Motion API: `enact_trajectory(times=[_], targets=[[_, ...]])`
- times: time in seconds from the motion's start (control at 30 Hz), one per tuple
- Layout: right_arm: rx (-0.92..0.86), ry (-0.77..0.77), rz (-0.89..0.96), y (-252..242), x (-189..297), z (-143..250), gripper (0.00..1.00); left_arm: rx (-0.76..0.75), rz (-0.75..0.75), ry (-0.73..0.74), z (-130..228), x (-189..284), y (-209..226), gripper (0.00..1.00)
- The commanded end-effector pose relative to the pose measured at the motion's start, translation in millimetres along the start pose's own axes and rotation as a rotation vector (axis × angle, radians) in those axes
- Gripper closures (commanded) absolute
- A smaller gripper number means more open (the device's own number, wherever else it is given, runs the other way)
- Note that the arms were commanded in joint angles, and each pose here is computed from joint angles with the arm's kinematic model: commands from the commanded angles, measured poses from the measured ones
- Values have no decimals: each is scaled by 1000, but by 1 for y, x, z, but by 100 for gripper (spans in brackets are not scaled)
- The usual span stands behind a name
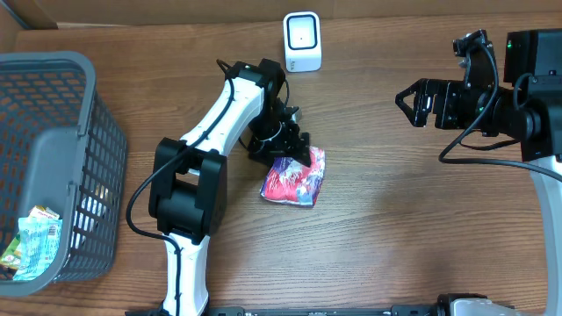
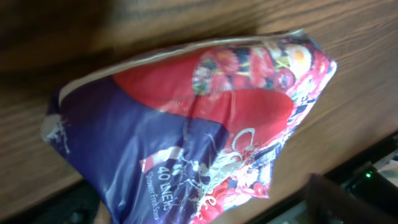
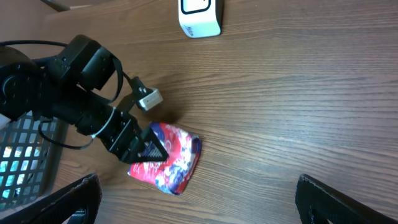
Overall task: Scan the item barcode
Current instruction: 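Lift the pack out and place it on the table center, then return the left gripper into the basket and grasp the white tube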
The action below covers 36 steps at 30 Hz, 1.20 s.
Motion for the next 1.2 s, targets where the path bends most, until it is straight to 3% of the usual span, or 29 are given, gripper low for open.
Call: enact_trajectory(times=[0.0,0.13,0.33,0.5,0.63,0.9,1.17], targets=[[-4,-5,22,-4,0,0,0,0,29,-38,-2,22,-7,0],[-4,-4,22,-4,0,0,0,0,22,-112,-2,65,-12,0],[-4,-4,22,-4,0,0,0,38,-52,-421,23,174,-15,0],[-4,-4,21,-4,0,0,0,165,-97,-711,73,257,1,0],[-4,-4,21,-4,0,0,0,375,-128,-856,123,299,37,0],[-4,-4,21,-4,0,0,0,786,-172,-1003,200,340,130,0],[-7,2,21,-4,0,1,0,1139,-155,-912,227,321,219,0]])
Point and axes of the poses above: each gripper's point midway between its finger pads, its own x axis back along the fingers, its own y axis along the line the jaws close on, z = x × y, the point moved 9 cm from there along x, back along the fingers, and after that the axes turned 9 degrees about x, right-handed, at the moved point
